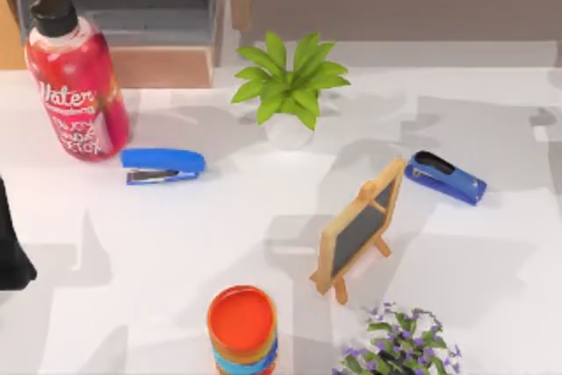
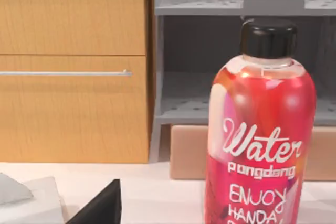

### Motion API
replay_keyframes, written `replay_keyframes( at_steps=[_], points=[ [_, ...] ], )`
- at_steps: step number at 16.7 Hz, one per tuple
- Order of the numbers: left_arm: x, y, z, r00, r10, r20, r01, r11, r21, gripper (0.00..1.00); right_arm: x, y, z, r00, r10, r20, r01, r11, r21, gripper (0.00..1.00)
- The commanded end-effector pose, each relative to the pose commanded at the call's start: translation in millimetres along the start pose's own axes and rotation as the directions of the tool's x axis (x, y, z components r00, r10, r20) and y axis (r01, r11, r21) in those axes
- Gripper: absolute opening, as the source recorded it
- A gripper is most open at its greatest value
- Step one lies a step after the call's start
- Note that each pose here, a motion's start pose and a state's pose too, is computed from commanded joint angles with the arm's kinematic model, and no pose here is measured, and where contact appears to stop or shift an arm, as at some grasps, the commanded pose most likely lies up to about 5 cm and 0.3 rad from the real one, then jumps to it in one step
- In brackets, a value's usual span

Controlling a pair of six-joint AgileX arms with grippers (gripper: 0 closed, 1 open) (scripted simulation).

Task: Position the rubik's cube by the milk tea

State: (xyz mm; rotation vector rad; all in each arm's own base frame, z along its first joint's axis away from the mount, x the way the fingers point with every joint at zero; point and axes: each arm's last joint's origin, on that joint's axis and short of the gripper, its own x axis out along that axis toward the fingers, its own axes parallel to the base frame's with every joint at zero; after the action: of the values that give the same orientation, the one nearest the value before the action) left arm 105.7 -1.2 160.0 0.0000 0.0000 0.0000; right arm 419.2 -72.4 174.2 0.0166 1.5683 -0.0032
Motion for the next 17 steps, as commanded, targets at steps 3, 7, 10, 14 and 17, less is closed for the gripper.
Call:
replay_keyframes(
  at_steps=[3,7,10,14,17],
  points=[
    [0.0,0.0,0.0,1.000,0.000,0.000,0.000,1.000,0.000,1.00,0.0,0.0,0.0,1.000,0.000,0.000,0.000,1.000,0.000,0.30],
    [0.0,0.0,0.0,1.000,0.000,0.000,0.000,1.000,0.000,1.00,0.0,0.0,0.0,1.000,0.000,0.000,0.000,1.000,0.000,0.60],
    [0.0,0.0,0.0,1.000,0.000,0.000,0.000,1.000,0.000,1.00,0.0,0.0,0.0,1.000,0.000,0.000,0.000,1.000,0.000,0.83],
    [0.0,0.0,0.0,1.000,0.000,0.000,0.000,1.000,0.000,1.00,0.0,0.0,0.0,1.000,0.000,0.000,0.000,1.000,0.000,1.00],
    [0.0,0.0,0.0,1.000,0.000,0.000,0.000,1.000,0.000,1.00,0.0,0.0,0.0,1.000,0.000,0.000,0.000,1.000,0.000,1.00]
  ],
)
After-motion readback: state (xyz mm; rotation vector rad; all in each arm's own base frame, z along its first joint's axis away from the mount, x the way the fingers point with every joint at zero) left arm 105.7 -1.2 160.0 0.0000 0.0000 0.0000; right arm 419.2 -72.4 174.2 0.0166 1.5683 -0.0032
